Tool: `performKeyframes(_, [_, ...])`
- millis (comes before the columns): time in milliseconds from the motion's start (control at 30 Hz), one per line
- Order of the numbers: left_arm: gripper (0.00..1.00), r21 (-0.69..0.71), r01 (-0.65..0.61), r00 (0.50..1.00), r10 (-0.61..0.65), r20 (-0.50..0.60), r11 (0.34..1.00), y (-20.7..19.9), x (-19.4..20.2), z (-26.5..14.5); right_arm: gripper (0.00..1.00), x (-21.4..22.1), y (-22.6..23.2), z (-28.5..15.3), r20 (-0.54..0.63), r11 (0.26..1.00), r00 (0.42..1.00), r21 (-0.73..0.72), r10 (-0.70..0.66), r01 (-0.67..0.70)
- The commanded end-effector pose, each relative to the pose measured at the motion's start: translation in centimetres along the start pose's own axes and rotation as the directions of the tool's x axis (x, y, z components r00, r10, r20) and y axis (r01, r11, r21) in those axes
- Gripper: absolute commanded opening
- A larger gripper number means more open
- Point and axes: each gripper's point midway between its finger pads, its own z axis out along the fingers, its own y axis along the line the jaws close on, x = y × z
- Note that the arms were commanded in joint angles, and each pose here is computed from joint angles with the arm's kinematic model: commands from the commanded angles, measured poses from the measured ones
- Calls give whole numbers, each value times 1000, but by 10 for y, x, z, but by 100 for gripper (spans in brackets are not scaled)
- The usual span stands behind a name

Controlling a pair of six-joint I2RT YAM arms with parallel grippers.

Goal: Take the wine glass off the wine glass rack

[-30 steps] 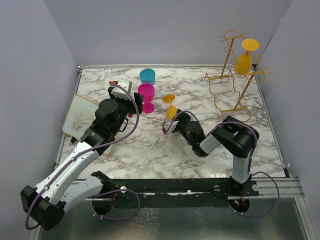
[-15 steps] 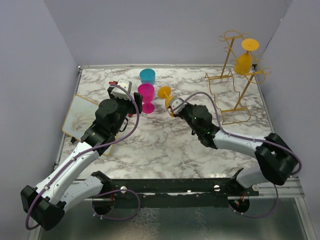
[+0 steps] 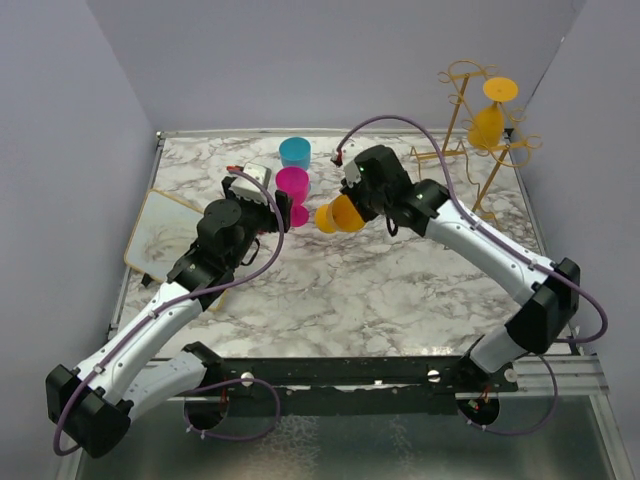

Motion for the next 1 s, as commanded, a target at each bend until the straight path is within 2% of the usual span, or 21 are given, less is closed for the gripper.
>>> performKeyframes(0, [76,59,21,999,-23,27,998,-11,-5,2,1,42,4,-12,-325,992,939,-19,115,-128])
performKeyframes(167, [77,58,25,999,-27,29,998,-11,-6,1,1,43,-9,9,-419,977,887,1,194,-213])
performKeyframes(267, [77,58,26,999,-27,33,998,-11,-6,0,1,35,-17,29,-412,973,885,24,217,-228])
performKeyframes(400, [77,58,21,999,-23,38,998,-10,-8,-1,1,35,-24,58,-463,976,860,61,215,-211])
performKeyframes(767, [77,58,8,999,-11,45,998,-10,-10,-4,2,23,-37,104,-444,975,868,99,223,-200])
performKeyframes(967, [77,63,3,999,-6,43,998,-12,-9,-4,8,34,-45,118,-466,976,858,142,215,-167])
